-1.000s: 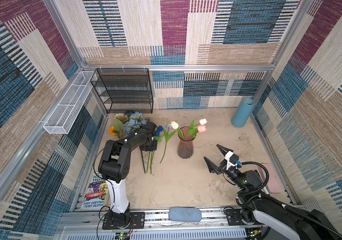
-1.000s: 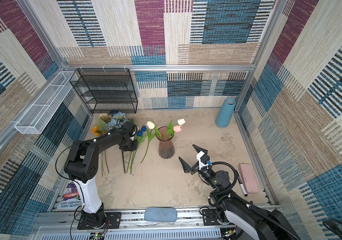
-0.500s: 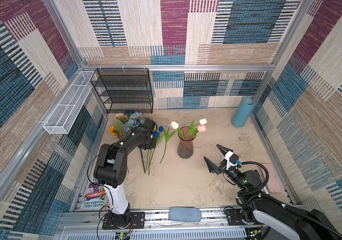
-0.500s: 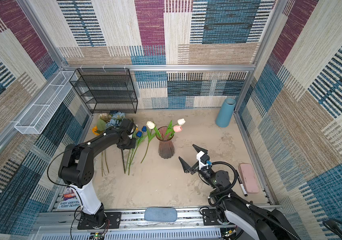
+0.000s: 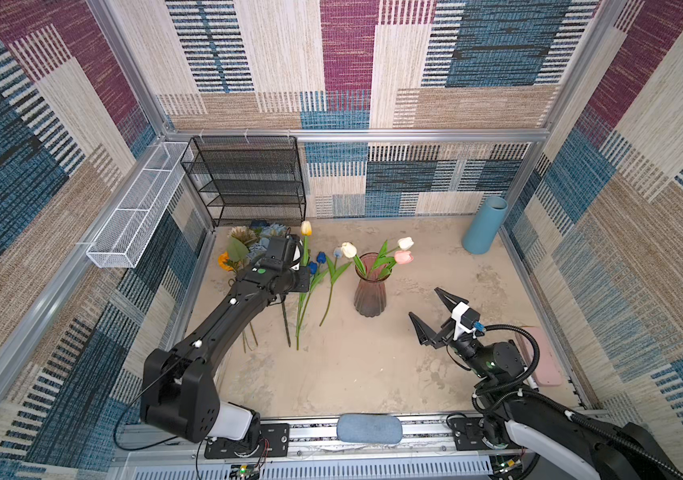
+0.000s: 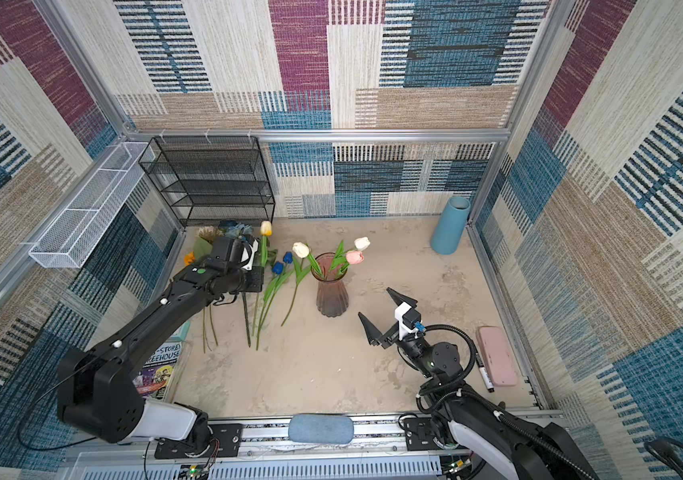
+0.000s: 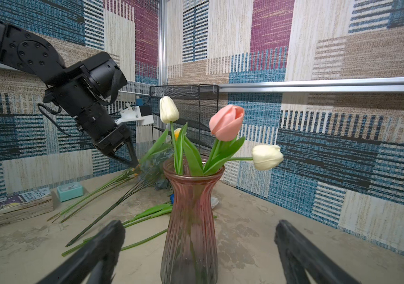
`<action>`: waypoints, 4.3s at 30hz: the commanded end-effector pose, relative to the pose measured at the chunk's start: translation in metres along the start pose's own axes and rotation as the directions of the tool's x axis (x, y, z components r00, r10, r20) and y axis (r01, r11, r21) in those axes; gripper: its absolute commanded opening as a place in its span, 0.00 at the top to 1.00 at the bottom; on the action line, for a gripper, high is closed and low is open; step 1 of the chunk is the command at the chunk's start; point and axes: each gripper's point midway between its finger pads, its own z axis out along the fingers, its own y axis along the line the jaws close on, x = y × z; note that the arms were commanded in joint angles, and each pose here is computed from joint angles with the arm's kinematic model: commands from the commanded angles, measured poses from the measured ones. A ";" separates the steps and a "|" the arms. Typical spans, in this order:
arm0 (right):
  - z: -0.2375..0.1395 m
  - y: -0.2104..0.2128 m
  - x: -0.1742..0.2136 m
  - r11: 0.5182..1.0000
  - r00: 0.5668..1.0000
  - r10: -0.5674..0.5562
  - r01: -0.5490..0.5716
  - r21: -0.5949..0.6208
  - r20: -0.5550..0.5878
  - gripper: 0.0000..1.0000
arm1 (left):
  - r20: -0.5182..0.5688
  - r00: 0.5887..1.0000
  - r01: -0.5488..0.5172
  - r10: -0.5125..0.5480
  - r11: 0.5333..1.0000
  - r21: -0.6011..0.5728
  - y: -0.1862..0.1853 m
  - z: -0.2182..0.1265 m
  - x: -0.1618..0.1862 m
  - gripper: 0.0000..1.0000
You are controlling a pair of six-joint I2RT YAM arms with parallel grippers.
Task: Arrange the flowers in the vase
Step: 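Lift the yellow tulip upward with the left gripper, then carry the yellow tulip over the pink vase opening with the left gripper, then lower the yellow tulip into the vase and open the left gripper, then move the open left gripper back down to the blue tulips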
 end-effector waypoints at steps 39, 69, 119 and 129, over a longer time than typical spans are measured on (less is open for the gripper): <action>0.000 0.001 -0.001 1.000 1.000 -0.005 0.005 -0.003 0.014 0.02 | 0.868 0.496 -0.512 0.000 0.807 0.293 -0.209 -0.120 -0.150 1.00; 0.001 0.003 -0.001 1.000 1.000 0.000 0.000 -0.020 0.013 0.02 | 0.880 0.461 -0.444 0.117 0.888 0.114 -0.200 -0.091 -0.126 1.00; 0.001 0.004 -0.003 1.000 1.000 -0.003 0.003 -0.025 0.019 0.01 | 0.761 0.595 -0.502 0.260 0.859 0.099 -0.193 -0.067 -0.078 0.61; 0.001 0.005 -0.003 0.999 1.000 0.003 -0.002 -0.032 0.018 0.01 | 0.617 0.749 -0.250 0.243 0.965 -0.077 -0.081 -0.092 -0.059 0.57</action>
